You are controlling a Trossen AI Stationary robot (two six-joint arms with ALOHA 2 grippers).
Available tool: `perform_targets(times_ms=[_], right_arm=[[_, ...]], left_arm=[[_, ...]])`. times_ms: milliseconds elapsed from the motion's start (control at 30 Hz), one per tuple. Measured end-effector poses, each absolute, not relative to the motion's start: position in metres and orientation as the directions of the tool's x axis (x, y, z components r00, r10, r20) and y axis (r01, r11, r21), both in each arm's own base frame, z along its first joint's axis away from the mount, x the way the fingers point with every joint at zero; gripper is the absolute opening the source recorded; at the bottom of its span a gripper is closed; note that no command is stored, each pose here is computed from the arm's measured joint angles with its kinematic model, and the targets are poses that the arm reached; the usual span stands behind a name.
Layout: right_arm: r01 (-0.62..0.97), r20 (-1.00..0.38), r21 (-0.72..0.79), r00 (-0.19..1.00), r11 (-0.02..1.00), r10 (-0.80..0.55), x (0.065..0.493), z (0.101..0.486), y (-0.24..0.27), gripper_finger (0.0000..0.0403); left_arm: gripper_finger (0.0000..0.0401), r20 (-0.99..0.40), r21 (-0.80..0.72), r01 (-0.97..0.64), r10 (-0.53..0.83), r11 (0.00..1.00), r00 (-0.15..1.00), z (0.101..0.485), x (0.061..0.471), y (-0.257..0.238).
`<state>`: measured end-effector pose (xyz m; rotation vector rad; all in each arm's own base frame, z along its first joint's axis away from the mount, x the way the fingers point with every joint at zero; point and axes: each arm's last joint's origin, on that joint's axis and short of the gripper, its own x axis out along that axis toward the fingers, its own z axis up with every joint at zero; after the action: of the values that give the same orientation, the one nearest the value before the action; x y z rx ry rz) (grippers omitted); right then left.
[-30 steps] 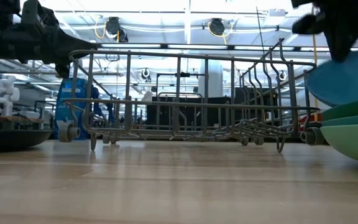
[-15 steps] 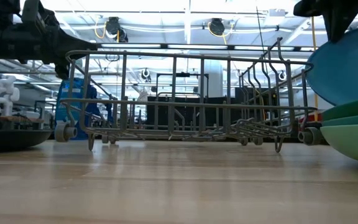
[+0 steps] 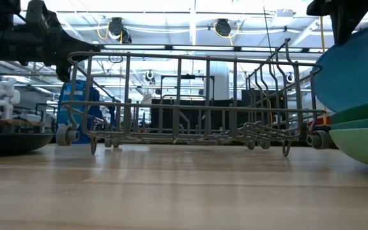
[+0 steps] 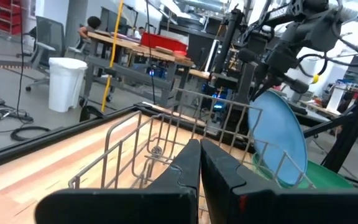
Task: Sort dishes
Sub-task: Put the blue plate into the gray dish rack
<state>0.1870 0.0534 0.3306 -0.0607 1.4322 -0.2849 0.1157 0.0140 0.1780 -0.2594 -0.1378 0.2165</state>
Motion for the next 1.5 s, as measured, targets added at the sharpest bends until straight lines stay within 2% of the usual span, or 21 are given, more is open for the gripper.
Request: perform_targets(times_ms=[233,400,733,867,1100,1267,1500], right_arm=[[0.349,-0.965,-0.184,0.114,0.919,-0.236,0.187,0.331,0.053,0.0001],[0.45,-0.97,-0.146,0.109,0.881,-0.216,0.187,0.33,0.055,0.0001],[0.396,-0.978,-0.051,0.167,0.917,-0.126,0.194,0.327,0.066,0.0007],[0.408,-0.975,0.038,0.213,0.912,-0.055,0.203,0.317,0.075,0.0053],[0.345,-0.9,0.326,0.399,0.88,0.177,0.227,0.302,0.109,0.0177],[0.418,-0.936,0.309,0.293,0.854,0.196,0.234,0.28,0.129,0.0225],[0.491,-0.979,0.192,0.155,0.85,0.131,0.24,0.252,0.143,0.0228]], left_arm=[[0.0013,0.198,-0.278,-0.172,0.231,0.945,0.952,0.187,0.114,0.014],[0.0013,0.193,-0.278,-0.178,0.237,0.944,0.952,0.186,0.115,0.014],[0.0013,0.118,-0.269,-0.195,0.234,0.943,0.965,0.179,0.121,0.015],[0.0013,0.098,-0.266,-0.194,0.227,0.944,0.969,0.177,0.122,0.014],[0.0013,0.085,-0.264,-0.197,0.226,0.944,0.97,0.175,0.123,0.015],[0.0013,0.085,-0.263,-0.195,0.224,0.945,0.971,0.175,0.123,0.014],[0.0013,0.084,-0.263,-0.195,0.223,0.945,0.971,0.175,0.123,0.014]])
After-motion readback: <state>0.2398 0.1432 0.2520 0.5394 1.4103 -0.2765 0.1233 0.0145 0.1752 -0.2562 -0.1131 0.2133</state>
